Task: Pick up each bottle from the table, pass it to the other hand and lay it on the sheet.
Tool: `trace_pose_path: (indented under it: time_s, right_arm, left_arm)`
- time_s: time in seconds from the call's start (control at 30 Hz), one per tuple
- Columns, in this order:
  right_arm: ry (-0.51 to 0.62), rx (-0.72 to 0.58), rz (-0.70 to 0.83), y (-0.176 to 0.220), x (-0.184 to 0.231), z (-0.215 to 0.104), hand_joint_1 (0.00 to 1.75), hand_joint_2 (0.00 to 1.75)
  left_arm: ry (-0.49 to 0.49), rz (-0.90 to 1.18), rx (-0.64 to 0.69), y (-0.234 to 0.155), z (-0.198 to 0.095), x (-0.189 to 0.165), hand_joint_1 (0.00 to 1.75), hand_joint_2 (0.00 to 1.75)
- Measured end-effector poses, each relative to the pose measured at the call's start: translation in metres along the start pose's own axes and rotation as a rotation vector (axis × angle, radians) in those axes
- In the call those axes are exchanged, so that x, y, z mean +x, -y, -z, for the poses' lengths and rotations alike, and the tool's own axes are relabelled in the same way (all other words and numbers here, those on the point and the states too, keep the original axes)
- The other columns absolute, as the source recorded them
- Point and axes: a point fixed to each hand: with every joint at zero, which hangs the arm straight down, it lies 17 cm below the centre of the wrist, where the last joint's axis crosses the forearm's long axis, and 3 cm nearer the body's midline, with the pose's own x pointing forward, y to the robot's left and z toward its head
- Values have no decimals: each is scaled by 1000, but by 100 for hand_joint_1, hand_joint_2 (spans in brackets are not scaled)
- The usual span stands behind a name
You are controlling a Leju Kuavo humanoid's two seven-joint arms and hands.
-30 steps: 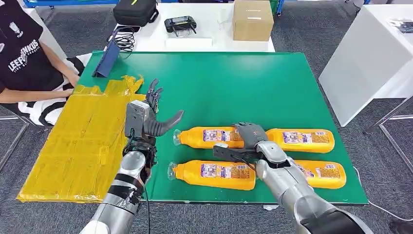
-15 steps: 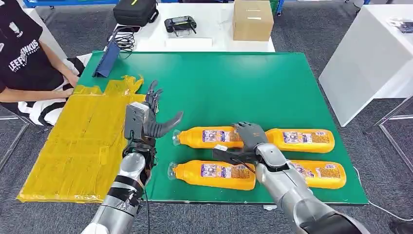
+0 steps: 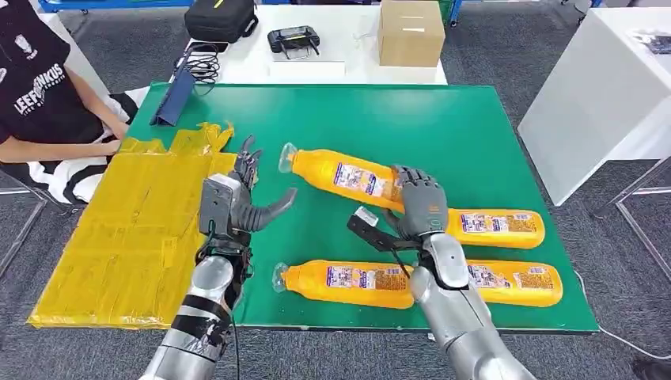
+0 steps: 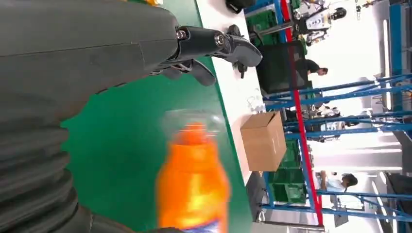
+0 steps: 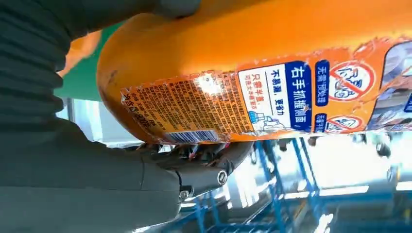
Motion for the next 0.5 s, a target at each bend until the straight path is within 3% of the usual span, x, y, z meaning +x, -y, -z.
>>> trace_pose_path:
  time_s: [0.2, 0.5]
  right_arm:
    - [10, -132, 83, 32, 9, -1, 175, 175]
    - [81, -280, 225, 70, 46, -5, 175, 175]
  left_arm:
    - [4, -9, -5, 1, -1, 2, 0, 175]
    - [-3, -217, -127, 34, -3, 13, 0, 175]
